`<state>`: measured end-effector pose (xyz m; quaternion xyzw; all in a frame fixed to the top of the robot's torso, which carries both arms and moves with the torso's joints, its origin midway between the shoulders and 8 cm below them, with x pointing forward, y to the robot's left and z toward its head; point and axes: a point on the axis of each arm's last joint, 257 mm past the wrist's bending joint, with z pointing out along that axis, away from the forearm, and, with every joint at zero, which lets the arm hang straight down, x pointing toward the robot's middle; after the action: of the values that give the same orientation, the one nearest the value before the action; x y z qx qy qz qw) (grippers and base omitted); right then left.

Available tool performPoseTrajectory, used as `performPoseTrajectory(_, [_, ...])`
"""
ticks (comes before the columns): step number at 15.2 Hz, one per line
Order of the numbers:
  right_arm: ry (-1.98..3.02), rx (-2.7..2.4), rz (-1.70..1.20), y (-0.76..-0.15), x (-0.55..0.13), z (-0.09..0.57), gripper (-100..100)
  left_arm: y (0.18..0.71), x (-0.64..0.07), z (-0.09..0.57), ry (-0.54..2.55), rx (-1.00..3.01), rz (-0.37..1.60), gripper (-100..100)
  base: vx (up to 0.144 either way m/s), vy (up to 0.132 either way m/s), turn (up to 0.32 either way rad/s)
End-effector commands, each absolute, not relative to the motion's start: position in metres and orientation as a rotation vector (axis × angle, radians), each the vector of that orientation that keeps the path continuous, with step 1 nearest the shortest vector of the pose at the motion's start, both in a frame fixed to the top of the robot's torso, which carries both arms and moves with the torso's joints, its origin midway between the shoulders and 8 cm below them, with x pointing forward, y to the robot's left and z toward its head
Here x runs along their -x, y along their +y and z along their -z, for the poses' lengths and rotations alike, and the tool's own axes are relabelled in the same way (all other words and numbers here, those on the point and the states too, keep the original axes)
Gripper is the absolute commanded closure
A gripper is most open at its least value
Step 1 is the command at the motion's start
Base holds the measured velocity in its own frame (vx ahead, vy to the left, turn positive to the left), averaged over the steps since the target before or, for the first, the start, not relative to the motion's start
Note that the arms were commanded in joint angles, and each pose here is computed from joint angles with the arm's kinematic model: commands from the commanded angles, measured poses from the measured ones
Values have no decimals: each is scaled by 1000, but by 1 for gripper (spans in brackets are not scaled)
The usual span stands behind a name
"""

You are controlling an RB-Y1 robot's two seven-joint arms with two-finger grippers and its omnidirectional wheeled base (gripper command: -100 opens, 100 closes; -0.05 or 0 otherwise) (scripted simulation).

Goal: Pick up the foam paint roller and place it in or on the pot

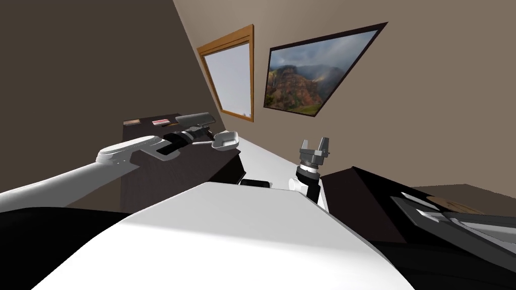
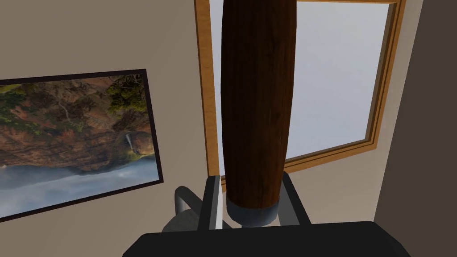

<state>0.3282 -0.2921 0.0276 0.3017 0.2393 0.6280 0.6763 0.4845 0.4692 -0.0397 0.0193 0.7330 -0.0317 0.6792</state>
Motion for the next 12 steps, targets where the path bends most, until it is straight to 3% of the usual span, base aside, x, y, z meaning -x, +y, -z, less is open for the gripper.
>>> performPoseTrajectory(1, [538,-678,-1412,-292,-328,-28,0,469,-485,40,1646,-43,71,-100,32,1,-8])
performPoseTrajectory(6, [538,-678,-1412,-292,-328,-28,0,475,-486,33,1651,-33,68,-100,5,0,-13])
performPoseTrajectory(12, [538,-678,-1412,-292,-328,-28,0,489,-493,10,1661,-3,58,-100,-35,16,-71])
